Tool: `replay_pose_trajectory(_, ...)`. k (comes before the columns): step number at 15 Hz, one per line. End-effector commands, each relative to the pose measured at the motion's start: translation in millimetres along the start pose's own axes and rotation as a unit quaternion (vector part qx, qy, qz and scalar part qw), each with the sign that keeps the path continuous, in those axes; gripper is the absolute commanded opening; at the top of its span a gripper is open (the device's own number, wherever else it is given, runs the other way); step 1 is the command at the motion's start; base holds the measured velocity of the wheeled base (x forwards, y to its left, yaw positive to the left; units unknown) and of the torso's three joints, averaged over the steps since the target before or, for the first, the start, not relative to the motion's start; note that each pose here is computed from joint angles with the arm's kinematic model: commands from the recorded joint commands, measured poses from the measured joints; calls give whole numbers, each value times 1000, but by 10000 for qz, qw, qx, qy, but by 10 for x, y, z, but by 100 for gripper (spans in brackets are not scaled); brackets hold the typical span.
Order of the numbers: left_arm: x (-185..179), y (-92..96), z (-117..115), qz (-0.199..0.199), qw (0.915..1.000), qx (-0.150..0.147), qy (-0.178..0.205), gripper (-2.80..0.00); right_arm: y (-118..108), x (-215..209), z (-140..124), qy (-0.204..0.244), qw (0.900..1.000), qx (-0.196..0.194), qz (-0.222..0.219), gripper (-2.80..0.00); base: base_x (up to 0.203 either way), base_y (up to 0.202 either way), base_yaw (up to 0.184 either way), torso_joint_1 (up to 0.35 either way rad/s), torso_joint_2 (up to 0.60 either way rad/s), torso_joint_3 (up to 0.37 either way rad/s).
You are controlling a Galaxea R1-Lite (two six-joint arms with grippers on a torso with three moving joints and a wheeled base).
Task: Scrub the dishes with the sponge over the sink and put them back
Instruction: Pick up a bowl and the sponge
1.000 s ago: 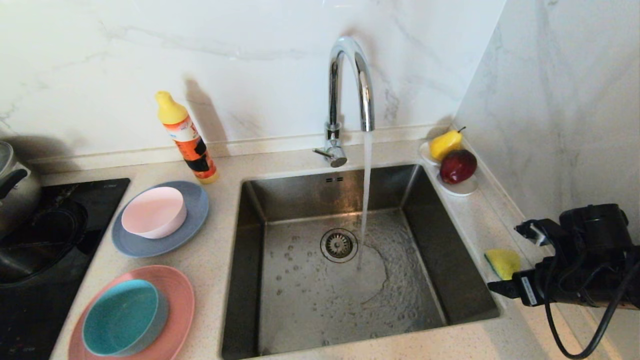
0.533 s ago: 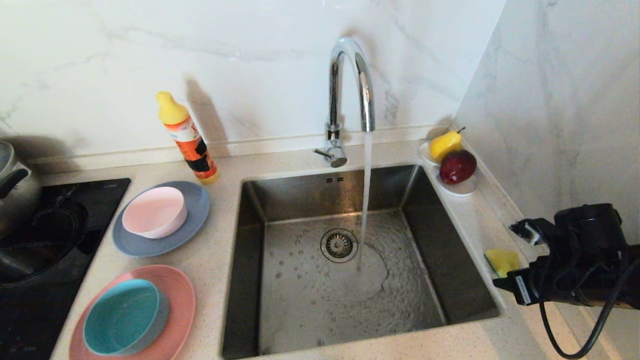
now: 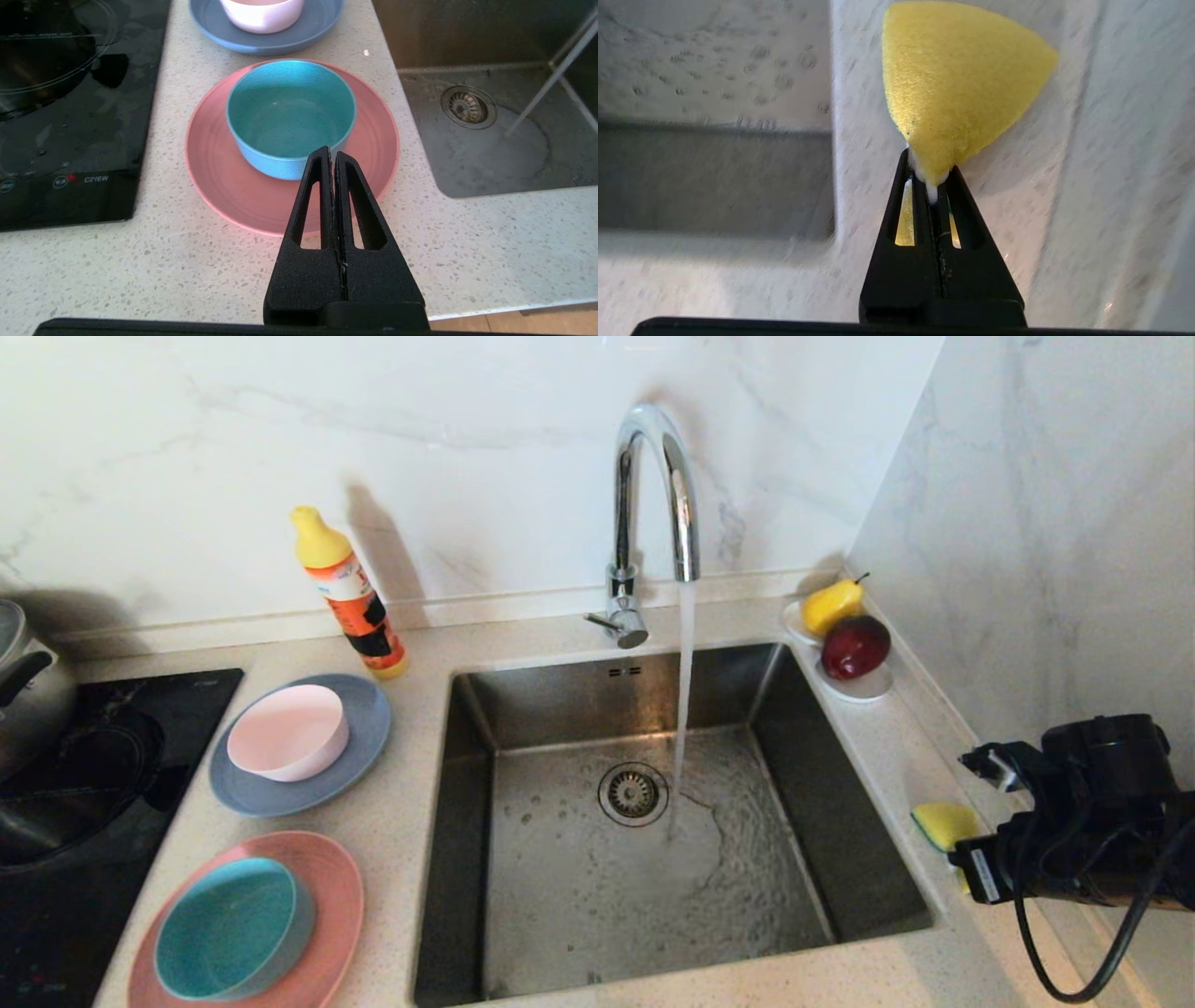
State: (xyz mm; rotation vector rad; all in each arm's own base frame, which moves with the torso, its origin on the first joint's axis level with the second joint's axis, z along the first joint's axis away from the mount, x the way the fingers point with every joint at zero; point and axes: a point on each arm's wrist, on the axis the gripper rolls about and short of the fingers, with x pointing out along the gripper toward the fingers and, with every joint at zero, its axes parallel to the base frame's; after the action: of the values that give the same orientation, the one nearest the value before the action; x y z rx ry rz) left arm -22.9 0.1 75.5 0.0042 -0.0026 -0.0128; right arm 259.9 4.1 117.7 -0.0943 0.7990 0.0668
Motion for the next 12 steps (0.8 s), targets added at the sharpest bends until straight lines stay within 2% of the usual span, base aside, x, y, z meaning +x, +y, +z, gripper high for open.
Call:
replay_pose_trajectory(1, 1, 0, 1, 2, 10000, 2, 0, -280, 20, -114, 37, -216, 9998, 11, 21, -280, 0, 0, 0, 0, 0, 0)
replay_pose_trajectory(4, 0, 0, 1, 2, 10000, 2, -3, -280, 96, -410, 76, -564, 9983, -46, 157, -280, 0, 0, 0, 0, 0, 0)
replay_pose_trajectory(6, 0, 0, 1, 2, 10000, 2, -3, -280, 229, -684, 66, -764, 9960, -240, 389, -280, 0, 0, 0, 0, 0, 0)
replay_pose_trajectory(10, 0, 0, 1, 2, 10000, 2, -3, -280, 590, -1213, -50, -1042, 9834, -874, 1201, -280, 0, 0, 0, 0, 0, 0)
replay_pose_trajectory(12, 0, 0, 1, 2, 10000, 2, -3, -280, 692, -1457, -76, -981, 9787, -913, 1558, -280, 0, 0, 0, 0, 0, 0)
